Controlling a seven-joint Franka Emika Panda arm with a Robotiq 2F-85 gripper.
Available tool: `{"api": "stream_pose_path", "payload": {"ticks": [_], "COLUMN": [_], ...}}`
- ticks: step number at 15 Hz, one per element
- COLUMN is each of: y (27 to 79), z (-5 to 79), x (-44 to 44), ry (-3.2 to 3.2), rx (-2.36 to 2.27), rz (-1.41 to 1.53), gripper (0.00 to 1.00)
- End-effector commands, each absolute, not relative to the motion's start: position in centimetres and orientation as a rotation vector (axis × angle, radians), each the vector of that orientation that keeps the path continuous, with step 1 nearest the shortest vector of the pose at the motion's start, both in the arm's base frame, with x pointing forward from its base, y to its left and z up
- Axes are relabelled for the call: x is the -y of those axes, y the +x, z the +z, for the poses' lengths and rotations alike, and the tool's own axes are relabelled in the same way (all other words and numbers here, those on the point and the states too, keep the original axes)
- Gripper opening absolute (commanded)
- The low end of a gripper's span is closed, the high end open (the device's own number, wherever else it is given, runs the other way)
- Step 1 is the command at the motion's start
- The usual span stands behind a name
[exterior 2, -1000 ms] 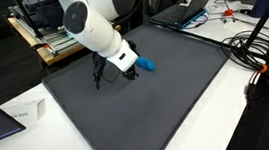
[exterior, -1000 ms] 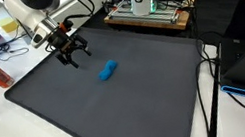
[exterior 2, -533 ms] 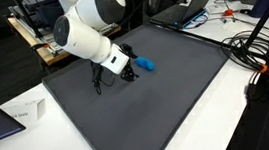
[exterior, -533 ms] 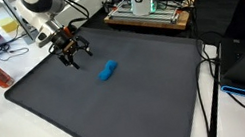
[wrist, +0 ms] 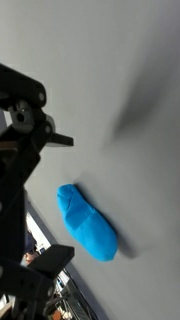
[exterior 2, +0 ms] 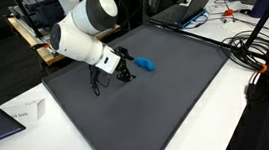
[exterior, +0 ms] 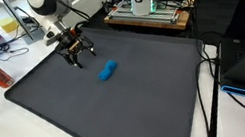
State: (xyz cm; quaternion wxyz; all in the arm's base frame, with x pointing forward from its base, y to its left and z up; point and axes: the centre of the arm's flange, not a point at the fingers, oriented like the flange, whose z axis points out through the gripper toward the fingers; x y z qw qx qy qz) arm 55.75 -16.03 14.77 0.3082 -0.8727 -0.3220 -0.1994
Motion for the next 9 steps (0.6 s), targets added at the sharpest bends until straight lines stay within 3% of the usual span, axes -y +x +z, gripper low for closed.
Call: {"api": "stream_pose_path", "payload": {"ticks": [1, 9], "y": [52.1, 47.2], "z": [15.9, 17.9], "x": [14.6, 11.2], "ry": [-2.362, -2.482], "rx": [0.886, 0.944], "rz": [-0.614, -0.782], "gripper": [1.00, 1.00]}}
